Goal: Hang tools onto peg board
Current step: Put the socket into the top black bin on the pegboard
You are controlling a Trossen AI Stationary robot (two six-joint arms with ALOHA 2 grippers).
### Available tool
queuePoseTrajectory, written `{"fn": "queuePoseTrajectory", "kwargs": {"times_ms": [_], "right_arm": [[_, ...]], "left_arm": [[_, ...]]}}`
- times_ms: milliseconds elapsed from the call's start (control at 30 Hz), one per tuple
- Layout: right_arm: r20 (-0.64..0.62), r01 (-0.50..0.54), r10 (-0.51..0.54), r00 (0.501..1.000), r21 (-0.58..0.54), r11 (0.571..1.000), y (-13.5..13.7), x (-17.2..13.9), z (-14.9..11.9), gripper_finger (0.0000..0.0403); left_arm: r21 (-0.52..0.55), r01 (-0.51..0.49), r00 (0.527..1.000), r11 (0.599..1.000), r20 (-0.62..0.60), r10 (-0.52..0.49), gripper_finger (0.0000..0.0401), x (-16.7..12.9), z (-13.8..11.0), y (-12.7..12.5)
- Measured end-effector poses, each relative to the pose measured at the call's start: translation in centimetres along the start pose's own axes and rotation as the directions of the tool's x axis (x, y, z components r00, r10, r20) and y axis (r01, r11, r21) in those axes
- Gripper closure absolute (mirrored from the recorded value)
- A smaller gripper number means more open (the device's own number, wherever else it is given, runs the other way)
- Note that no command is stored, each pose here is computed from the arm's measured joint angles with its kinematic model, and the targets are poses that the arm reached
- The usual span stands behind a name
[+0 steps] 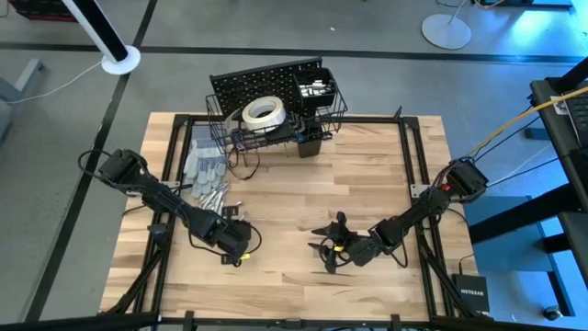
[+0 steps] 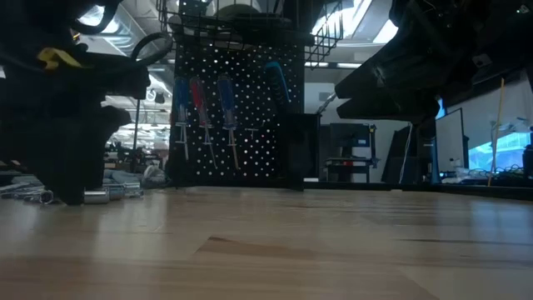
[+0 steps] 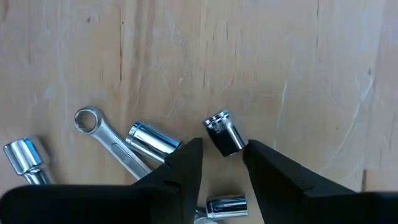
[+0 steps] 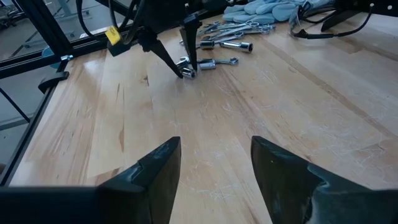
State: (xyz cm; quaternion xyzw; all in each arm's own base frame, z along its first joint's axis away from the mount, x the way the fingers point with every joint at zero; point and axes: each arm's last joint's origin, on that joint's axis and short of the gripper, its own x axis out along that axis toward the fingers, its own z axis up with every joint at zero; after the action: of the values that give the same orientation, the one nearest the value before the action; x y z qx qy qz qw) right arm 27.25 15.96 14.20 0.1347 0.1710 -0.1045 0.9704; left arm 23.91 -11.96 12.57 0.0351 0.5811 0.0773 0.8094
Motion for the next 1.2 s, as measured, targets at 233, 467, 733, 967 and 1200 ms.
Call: {"fn": "queuePoseTrajectory", "kwargs": {"times_ms": [233, 467, 733, 967, 1200], "right_arm": [[0.0, 0.0, 0.0, 1.0, 0.0, 1.0, 0.0, 0.0, 0.0, 0.0204], [0.0, 0.0, 0.0, 1.0, -0.001, 1.0, 0.0, 0.0, 0.0, 0.0204], [0.0, 0.0, 0.0, 1.0, 0.0, 1.0, 0.0, 0.0, 0.0, 0.0204], [0.0, 0.0, 0.0, 1.0, 0.0, 1.0, 0.0, 0.0, 0.0, 0.0204], [-0.002, 0.001, -0.001, 1.0, -0.002, 1.0, 0.0, 0.0, 0.0, 0.0204]], "left_arm": [[-0.107, 0.005, 1.0, 0.994, 0.017, -0.003, 0.0323, 0.0, 0.2, 0.1], [-0.22, 0.016, 1.0, 0.975, 0.006, -0.015, 0.0298, 0.0, 0.2, 0.2], [-0.451, 0.072, 0.997, 0.89, 0.024, -0.069, 0.023, -0.9, 1.1, 0.4], [-0.595, 0.044, 0.999, 0.802, 0.022, -0.038, 0.0221, -0.2, 1.5, 0.6], [-0.516, 0.012, 1.0, 0.856, 0.0, -0.015, 0.0258, 0.3, 1.3, 0.6]]}}
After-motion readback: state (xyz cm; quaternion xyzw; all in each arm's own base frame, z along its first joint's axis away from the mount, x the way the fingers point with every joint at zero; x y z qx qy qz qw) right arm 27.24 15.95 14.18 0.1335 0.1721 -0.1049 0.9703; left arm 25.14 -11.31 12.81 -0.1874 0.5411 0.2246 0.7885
